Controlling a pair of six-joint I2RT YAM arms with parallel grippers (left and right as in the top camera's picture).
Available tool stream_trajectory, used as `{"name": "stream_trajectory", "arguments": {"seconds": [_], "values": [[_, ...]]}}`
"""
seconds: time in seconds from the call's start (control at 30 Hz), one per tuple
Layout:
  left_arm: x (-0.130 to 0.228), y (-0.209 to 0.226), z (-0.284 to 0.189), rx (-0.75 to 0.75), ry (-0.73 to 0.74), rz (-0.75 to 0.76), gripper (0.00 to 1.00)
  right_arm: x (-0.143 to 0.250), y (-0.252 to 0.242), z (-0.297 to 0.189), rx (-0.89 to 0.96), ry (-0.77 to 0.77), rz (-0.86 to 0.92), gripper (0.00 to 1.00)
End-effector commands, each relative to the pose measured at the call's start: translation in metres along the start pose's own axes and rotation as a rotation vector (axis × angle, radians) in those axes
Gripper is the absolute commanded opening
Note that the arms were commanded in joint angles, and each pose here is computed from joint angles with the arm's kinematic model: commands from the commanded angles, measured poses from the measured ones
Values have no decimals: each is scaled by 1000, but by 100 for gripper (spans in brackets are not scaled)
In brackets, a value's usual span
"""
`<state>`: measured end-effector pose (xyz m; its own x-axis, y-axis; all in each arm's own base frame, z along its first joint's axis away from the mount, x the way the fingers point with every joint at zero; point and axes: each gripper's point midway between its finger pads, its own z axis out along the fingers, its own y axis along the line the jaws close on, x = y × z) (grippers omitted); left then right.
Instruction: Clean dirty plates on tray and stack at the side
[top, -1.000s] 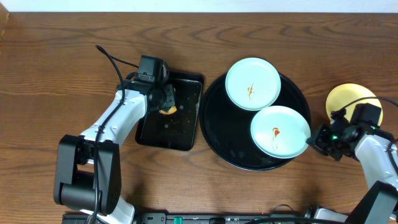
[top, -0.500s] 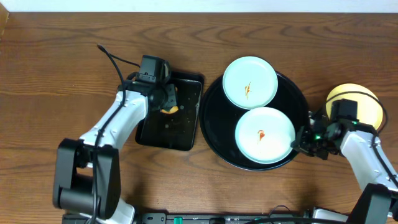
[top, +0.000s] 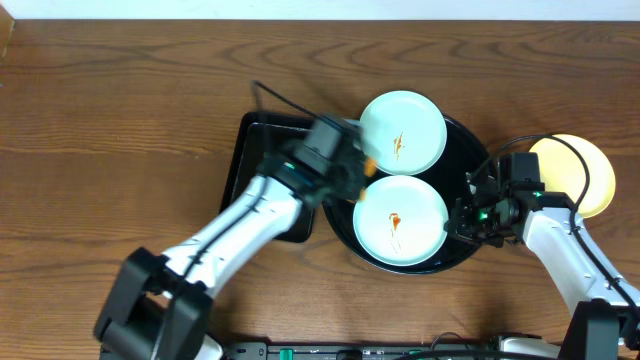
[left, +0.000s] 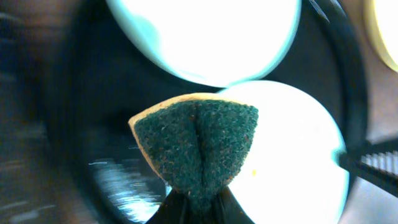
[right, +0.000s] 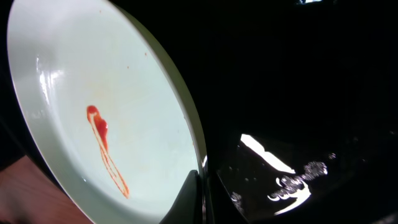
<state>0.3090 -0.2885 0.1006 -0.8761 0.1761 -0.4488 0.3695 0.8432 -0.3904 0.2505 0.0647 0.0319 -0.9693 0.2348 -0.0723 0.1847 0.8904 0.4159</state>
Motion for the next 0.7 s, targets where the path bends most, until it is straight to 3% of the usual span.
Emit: {"name": "stream_trajectory", "arguments": {"seconds": [0.0, 0.4, 0.67], "values": [[19, -30, 22, 43, 49, -6, 10, -3, 8, -2, 0, -20, 29, 1], [83, -71, 72, 65, 190, 52, 11, 0, 13, 0, -1, -9, 15, 1], [88, -22, 99, -128, 181, 38, 11, 2, 14, 0, -2, -2, 14, 1]]}}
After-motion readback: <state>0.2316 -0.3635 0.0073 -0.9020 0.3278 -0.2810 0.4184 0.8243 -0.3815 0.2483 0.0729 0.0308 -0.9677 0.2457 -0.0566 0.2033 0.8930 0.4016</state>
